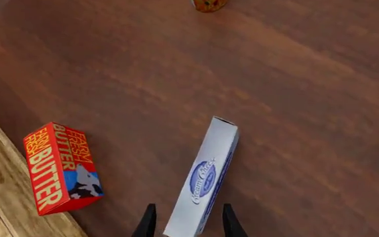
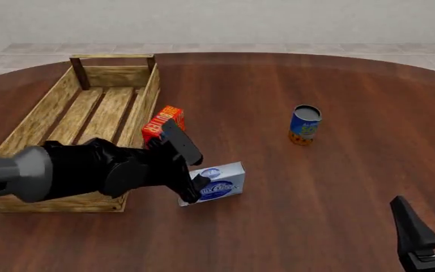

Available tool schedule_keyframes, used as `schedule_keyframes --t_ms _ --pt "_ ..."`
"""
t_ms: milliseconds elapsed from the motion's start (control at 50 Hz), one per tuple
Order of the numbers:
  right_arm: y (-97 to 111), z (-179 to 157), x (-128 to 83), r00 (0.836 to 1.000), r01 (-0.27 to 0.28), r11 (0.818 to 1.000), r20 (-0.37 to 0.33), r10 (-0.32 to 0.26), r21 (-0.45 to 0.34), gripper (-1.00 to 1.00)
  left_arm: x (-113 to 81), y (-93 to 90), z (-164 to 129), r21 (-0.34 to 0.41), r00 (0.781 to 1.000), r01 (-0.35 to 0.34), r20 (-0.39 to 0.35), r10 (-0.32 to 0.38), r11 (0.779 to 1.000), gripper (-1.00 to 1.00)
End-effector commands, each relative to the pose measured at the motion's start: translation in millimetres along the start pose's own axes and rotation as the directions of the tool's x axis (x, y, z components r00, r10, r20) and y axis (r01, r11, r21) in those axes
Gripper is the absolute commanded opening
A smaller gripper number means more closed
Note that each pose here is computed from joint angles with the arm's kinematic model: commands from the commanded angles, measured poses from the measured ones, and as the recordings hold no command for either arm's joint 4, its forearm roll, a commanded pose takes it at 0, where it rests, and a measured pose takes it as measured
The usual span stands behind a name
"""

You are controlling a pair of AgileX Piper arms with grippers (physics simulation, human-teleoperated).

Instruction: Pick up the cream cheese and put it in the tray.

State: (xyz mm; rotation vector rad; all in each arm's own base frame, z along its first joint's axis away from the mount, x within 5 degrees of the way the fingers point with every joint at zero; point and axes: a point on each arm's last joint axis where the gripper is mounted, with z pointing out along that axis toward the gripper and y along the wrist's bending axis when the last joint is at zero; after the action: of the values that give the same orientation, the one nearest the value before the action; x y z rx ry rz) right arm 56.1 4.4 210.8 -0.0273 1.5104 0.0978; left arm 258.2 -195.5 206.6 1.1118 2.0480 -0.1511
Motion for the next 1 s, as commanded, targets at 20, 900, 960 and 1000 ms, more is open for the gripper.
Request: schedule_keyframes --t_ms 20,900,960,1000 --pt "0.2 0.0 0.8 1.0 0.002 1.0 -0.008 -0.002 -0.004 1.0 9.0 -1.0 19.0 0.007 0.999 -0.006 -0.033 0.006 1.0 1.0" --pt "0.3 0.0 2.3 0.999 0.02 1.0 -0.025 -0.02 -0.006 1.0 44.7 -2.9 52.3 0.032 0.989 -0.036 -0.141 0.04 0.999 1.0" --pt "0.3 0.0 2.3 0.999 0.02 1.0 -0.025 -0.02 -0.006 1.0 45.1 -3.4 53.6 0.034 0.989 -0.032 -0.146 0.037 0.999 1.0" --pt "0.2 0.0 2.4 0.999 0.02 1.0 -0.026 -0.02 -0.005 1.0 44.8 -3.4 53.2 0.035 0.989 -0.029 -0.147 0.034 0.999 1.0"
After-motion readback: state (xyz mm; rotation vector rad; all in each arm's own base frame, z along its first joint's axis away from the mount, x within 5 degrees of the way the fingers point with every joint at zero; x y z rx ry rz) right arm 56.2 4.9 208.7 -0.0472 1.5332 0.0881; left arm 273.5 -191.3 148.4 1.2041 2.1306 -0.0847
